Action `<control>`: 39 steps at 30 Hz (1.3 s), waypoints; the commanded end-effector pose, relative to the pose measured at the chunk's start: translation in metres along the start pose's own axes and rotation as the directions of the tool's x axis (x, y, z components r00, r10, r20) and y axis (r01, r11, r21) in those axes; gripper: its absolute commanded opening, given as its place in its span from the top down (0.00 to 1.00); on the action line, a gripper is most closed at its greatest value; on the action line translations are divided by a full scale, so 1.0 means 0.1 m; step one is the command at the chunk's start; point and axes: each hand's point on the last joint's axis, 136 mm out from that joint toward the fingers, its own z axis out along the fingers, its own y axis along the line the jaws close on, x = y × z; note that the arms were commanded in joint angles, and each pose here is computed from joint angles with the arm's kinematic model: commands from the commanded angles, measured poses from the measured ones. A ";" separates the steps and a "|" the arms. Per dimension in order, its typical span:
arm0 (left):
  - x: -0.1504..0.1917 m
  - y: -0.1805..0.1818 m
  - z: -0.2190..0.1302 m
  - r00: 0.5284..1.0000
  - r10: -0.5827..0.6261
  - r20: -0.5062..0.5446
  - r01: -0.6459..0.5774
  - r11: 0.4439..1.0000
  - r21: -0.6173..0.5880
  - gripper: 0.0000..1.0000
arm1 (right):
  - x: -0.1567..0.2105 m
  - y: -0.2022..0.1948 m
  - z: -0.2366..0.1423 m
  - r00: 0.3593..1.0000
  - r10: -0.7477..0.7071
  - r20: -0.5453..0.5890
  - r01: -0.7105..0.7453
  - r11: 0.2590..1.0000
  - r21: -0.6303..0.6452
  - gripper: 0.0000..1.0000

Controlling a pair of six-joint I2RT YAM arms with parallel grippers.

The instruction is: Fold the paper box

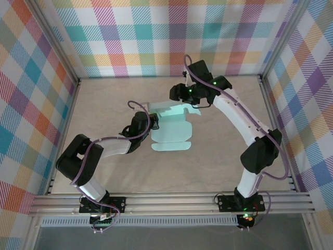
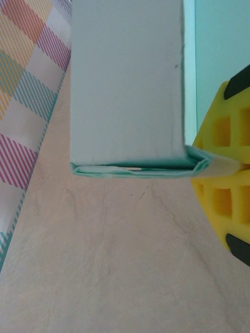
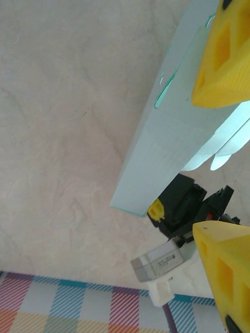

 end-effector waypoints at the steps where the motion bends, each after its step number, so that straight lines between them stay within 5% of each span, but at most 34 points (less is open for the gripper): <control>1: -0.19 -0.05 -0.01 0.998 -0.040 0.049 0.039 0.999 0.010 1.00 | 0.12 -0.07 0.05 0.999 0.030 -0.037 -0.029 0.999 0.021 0.44; 16: -0.14 -0.05 0.03 0.998 -0.061 0.034 0.061 0.998 0.014 1.00 | 0.29 -0.15 0.23 0.991 0.100 -0.091 -0.097 0.995 0.033 0.52; 29: -0.09 -0.04 0.07 0.998 -0.056 0.014 0.056 0.998 0.010 1.00 | 0.28 -0.13 -0.26 0.993 0.099 0.066 -0.098 0.995 -0.019 0.29; 39: -0.08 -0.09 0.04 0.999 -0.052 0.003 0.052 0.998 0.038 1.00 | 0.17 -0.35 -0.26 0.987 0.132 0.095 -0.133 0.991 0.007 0.26</control>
